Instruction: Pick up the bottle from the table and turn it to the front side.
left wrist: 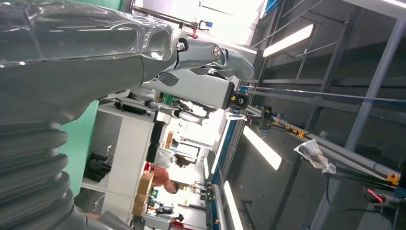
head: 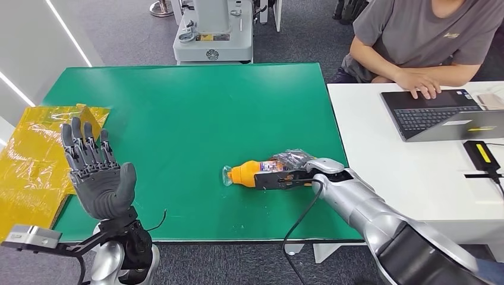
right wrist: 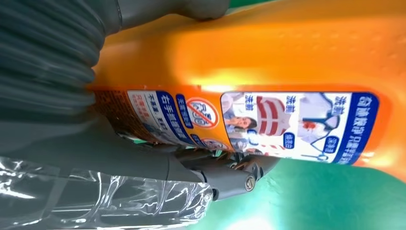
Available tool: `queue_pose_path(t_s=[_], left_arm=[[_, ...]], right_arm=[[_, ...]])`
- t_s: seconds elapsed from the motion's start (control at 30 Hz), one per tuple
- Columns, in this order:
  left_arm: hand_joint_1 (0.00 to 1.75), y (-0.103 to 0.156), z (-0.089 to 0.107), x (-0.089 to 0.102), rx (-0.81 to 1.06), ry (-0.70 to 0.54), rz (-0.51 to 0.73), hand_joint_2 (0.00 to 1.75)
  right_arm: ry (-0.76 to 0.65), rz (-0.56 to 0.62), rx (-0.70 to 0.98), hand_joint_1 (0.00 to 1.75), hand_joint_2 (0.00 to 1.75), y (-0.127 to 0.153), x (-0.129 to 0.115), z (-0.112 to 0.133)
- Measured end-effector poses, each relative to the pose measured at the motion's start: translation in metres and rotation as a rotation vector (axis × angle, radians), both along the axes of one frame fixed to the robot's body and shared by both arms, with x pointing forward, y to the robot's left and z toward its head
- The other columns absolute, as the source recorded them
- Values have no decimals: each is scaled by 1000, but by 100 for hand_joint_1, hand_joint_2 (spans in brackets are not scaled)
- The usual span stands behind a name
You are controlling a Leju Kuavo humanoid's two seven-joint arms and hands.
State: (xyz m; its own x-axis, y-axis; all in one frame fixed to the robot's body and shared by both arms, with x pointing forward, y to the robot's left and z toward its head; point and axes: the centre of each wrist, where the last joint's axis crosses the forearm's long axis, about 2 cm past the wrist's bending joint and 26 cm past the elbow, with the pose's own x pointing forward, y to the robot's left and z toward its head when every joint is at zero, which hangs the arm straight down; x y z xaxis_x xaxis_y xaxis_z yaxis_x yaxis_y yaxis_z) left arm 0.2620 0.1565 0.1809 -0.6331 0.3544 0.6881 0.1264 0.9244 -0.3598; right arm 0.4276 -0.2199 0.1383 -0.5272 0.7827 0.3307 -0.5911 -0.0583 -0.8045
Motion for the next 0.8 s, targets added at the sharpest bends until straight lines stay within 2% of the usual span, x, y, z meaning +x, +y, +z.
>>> queue_pose_path(t_s=[0.37, 0.53, 0.67, 0.8], left_arm=[[0, 0, -7, -7, 15, 3, -14, 175], [0, 0, -7, -10, 24, 0, -10, 175], [0, 0, -7, -10, 25, 1, -6, 175], [0, 0, -7, -10, 25, 3, -5, 175]], right_arm=[[-110, 5, 76, 175, 175, 5, -11, -12], [-259, -13, 285, 175, 175, 22, -24, -12], [-378, -44, 484, 175, 175, 39, -37, 0], [-434, -68, 589, 175, 175, 46, -46, 10]])
